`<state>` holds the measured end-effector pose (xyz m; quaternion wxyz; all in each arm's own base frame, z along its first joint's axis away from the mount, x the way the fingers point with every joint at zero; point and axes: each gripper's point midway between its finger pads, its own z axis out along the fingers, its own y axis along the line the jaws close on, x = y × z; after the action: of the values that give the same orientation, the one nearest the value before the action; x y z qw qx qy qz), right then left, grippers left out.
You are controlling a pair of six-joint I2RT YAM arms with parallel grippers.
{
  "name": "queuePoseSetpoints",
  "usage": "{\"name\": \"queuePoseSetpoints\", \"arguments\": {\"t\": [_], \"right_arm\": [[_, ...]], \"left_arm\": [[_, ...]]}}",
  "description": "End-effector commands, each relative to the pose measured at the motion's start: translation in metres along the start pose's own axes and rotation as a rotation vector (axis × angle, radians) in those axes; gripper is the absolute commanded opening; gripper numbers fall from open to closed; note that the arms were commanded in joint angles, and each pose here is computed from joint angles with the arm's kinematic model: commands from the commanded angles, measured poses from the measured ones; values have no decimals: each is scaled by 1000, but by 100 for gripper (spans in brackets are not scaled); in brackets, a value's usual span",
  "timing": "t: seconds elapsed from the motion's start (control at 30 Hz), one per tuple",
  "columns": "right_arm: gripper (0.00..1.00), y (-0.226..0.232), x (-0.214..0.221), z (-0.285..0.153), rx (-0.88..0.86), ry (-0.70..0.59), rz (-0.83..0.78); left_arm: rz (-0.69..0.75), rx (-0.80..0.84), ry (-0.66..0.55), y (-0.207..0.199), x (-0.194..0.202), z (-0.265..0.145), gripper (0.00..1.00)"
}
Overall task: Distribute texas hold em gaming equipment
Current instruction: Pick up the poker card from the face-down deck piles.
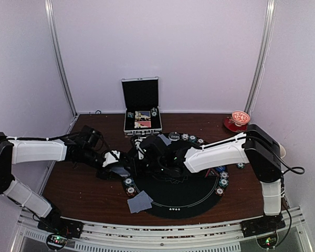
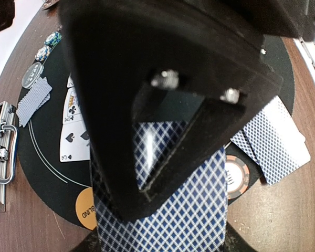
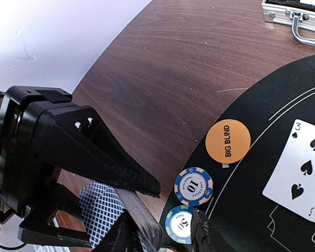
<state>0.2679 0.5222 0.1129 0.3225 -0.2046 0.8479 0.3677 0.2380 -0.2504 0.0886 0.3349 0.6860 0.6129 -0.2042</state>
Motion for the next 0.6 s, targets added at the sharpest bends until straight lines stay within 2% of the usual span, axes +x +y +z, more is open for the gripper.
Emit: {"name": "queuePoseSetpoints", "arguments": {"t": [0.0, 0.4, 0.47, 0.57], "right_arm": [[37, -35, 6, -11, 145, 23, -37], [37, -9, 4, -20, 116, 29, -95], [35, -9, 3, -23, 121, 26, -99], [23, -10, 0, -28, 131, 17, -105]], "left_arm": [[20, 20, -42, -3, -11, -2, 56], [18, 22, -43, -3, -11, -1, 56], [16, 21, -41, -2, -10, -2, 56], [18, 21, -42, -2, -11, -1, 56]]}}
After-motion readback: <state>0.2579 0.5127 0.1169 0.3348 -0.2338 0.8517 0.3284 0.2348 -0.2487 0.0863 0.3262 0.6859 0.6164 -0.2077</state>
